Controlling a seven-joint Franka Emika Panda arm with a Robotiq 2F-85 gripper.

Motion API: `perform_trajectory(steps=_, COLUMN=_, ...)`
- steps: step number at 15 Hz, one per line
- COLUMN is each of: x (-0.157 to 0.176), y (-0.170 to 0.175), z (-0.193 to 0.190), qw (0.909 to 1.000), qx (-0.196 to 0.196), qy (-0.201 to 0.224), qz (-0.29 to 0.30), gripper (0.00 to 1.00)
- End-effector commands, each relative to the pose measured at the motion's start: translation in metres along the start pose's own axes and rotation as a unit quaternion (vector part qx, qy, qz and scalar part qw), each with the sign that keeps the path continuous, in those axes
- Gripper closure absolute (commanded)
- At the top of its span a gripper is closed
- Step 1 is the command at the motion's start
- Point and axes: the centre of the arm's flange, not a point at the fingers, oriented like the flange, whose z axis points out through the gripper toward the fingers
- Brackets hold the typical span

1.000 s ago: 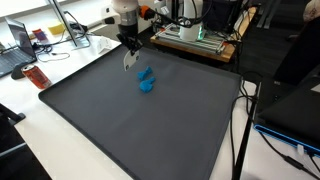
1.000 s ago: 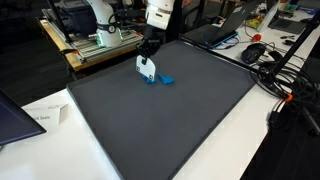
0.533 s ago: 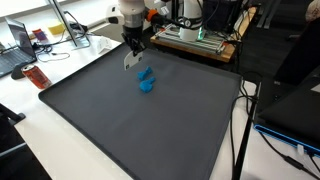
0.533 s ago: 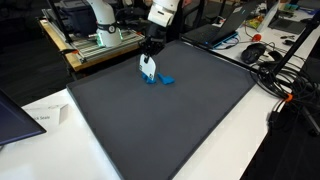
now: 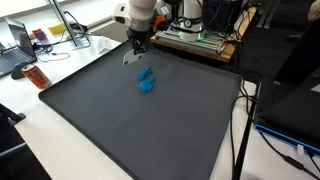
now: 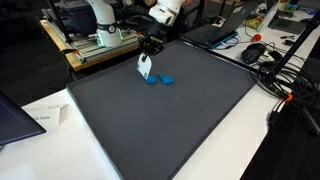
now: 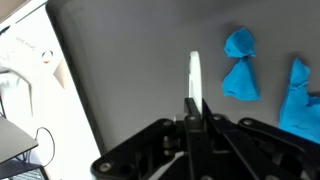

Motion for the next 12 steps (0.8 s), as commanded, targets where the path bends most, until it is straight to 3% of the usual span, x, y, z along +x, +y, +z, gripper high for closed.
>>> perform_trajectory(steps=1, x=-0.015, y=-0.008, z=-0.002, qw=0.9988, qx=-0.036, qy=0.003, qz=0.033, gripper=0.99)
perform_trajectory(steps=3, x=-0.02, y=-0.011, z=-0.003, qw=0.9983, qx=-0.042, qy=-0.002, qz=0.04, gripper=0.99)
perform_trajectory(steps=8, x=-0.027, y=-0.007, z=-0.011, qw=0.9995, qx=-0.009, qy=-0.015, qz=0.025, gripper=0.99)
perform_trajectory(steps=12, x=-0.029, y=0.001, z=-0.017, qw=0.9979, qx=0.054, qy=-0.034, qz=0.01, gripper=0.99)
